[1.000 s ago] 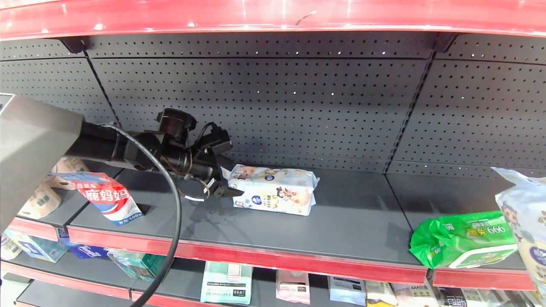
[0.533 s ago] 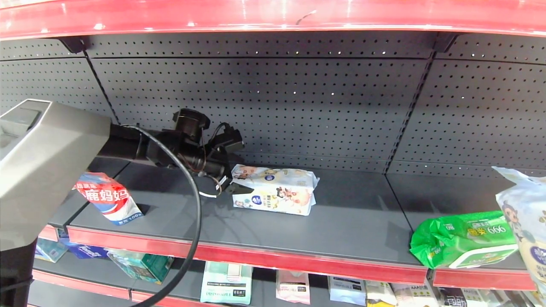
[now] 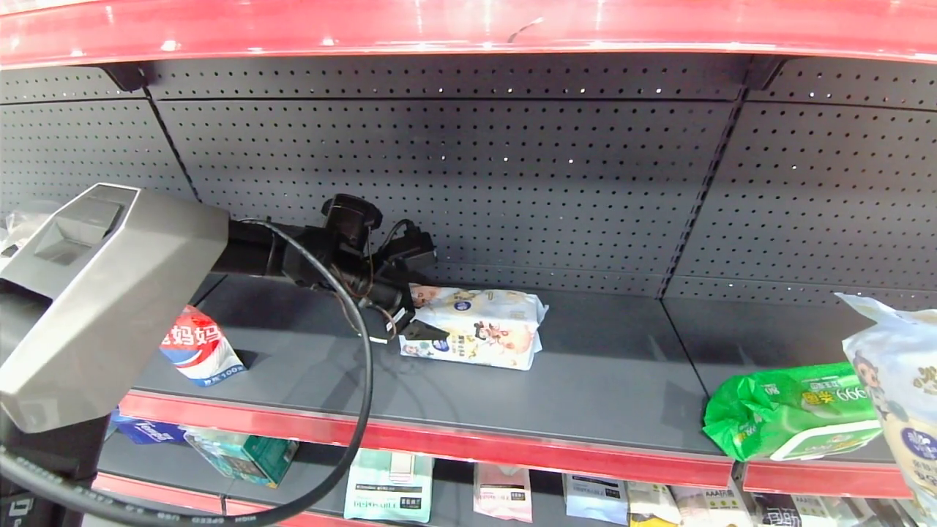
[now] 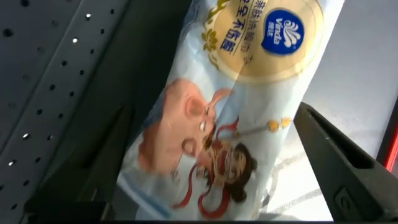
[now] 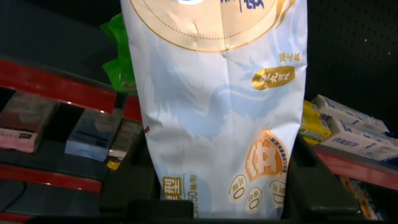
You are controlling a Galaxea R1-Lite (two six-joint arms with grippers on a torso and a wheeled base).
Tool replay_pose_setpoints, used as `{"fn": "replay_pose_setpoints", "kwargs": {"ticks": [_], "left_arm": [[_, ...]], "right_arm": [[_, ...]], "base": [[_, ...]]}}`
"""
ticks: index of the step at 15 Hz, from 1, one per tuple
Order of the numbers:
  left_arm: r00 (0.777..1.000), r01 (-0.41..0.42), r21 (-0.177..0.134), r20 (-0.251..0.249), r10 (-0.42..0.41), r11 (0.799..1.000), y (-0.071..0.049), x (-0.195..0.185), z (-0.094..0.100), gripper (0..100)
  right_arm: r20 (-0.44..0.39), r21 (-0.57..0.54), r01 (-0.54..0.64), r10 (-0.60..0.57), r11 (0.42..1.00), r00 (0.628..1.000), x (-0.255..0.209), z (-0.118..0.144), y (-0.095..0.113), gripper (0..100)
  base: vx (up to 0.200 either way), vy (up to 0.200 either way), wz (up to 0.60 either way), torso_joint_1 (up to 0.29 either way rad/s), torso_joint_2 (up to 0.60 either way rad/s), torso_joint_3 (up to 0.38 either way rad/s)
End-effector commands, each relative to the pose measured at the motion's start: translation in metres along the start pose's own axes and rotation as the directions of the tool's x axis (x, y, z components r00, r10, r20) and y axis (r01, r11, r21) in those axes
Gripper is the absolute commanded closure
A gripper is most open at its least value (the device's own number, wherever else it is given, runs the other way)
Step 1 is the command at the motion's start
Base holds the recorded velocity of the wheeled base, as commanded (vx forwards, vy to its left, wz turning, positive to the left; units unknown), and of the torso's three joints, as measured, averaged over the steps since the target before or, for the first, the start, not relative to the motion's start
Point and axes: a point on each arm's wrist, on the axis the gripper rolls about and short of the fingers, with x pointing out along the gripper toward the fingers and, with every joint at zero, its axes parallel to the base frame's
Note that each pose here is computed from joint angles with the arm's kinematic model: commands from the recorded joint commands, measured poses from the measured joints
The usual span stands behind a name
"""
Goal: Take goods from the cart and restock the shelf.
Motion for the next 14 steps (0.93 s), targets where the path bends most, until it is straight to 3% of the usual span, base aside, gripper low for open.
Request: {"fn": "replay_pose_setpoints", "kwargs": {"ticks": [1,5,6,10,14], "left_arm": [[1.000,0.002,0.002,0.002,-0.002,1.000,0.000,0.001,0.000,0],[1.000,-0.004,0.007,0.006,0.004,1.000,0.000,0.000,0.001,0],[1.000,-0.004,0.006,0.004,0.004,1.000,0.000,0.000,0.001,100],[1.000,0.017,-0.015,-0.020,-0.018,1.000,-0.005,0.002,-0.006,100],[0.995,0.071,-0.047,-0.060,-0.074,0.996,-0.024,-0.014,-0.008,100]], "right_arm": [[-0.001,-0.001,-0.001,0.001,1.000,1.000,0.000,0.000,0.000,100],[0.003,-0.001,0.001,-0.001,1.000,1.000,0.000,0.001,-0.001,100],[0.005,-0.001,0.001,-0.001,1.000,1.000,0.000,0.002,-0.001,100],[0.005,-0.001,0.001,-0.001,1.000,1.000,0.000,0.002,-0.001,100],[0.005,-0.002,0.001,-0.001,1.000,1.000,0.000,0.002,-0.001,100]], "base": [[0.000,0.000,0.00,0.000,0.00,0.000],[0.000,0.000,0.00,0.000,0.00,0.000],[0.000,0.000,0.00,0.000,0.00,0.000],[0.000,0.000,0.00,0.000,0.00,0.000],[0.000,0.000,0.00,0.000,0.00,0.000]]}}
